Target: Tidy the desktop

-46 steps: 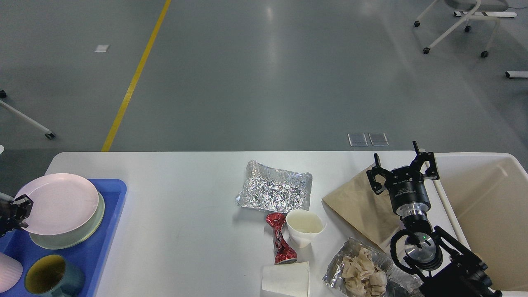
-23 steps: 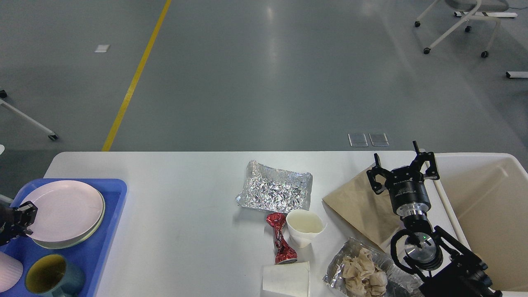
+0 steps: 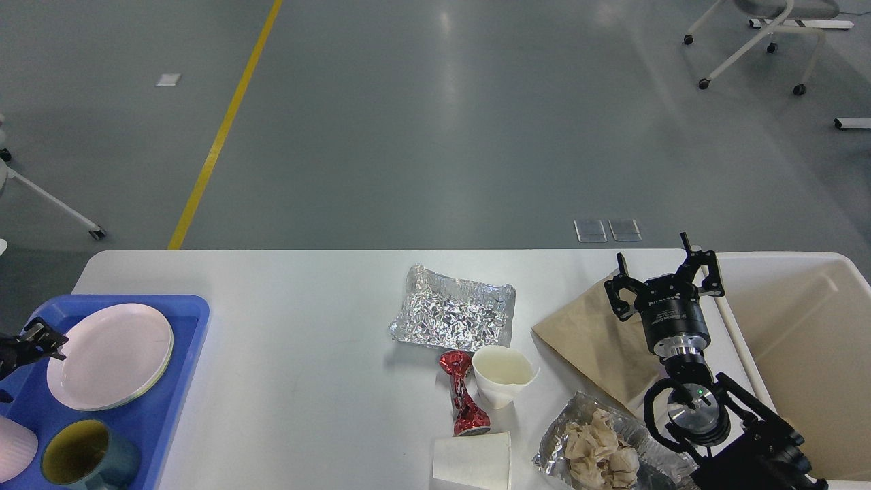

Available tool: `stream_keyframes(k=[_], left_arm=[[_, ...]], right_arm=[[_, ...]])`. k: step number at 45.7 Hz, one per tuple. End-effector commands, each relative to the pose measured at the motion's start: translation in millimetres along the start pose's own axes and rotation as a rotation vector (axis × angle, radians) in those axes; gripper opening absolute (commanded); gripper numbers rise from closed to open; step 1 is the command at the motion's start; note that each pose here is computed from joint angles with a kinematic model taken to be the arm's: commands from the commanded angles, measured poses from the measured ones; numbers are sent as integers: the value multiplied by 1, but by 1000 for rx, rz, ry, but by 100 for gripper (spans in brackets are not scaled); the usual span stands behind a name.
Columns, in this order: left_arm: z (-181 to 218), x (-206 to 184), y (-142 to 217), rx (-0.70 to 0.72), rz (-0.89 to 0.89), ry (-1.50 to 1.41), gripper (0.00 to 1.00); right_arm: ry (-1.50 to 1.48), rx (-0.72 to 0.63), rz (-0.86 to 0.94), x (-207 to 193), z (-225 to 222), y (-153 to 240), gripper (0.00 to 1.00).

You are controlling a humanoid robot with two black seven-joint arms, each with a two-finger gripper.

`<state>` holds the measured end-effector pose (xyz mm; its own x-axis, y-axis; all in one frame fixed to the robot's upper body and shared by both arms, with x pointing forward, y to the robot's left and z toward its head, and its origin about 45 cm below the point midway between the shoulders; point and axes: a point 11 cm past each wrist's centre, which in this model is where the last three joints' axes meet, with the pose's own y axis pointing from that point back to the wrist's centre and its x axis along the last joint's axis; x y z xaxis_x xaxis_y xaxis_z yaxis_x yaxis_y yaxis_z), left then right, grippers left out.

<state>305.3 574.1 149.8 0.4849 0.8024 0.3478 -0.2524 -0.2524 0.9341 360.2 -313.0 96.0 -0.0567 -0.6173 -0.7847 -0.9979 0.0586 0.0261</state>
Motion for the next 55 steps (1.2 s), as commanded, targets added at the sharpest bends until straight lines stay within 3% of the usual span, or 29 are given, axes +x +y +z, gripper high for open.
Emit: stream_keyframes(k=[1,11,18,26,37,45,50,55], left_arm=[[5,3,3,-12,0,-1,93],[32,16,20,-73,20,-2,95],[68,17,37,-224,-22,60,96],[74,34,59,-386,-42,223,96],[88,6,48,-701,-242,507,96],[115,-2,59,-1124,-375,805,96],[133,0,70,-1314,-417,958,96],[143,-32,45,-1336,-475,1127,96]], right_arm=[[-1,0,0,0,0,0,100],[0,0,0,0,0,0,100],[1,1,1,1,0,0,100],[1,1,1,1,0,0,100],[2,1,2,1,-1,0,100],[2,1,2,1,-1,0,100],[-1,0,0,0,0,0,100],[0,0,0,0,0,0,100]])
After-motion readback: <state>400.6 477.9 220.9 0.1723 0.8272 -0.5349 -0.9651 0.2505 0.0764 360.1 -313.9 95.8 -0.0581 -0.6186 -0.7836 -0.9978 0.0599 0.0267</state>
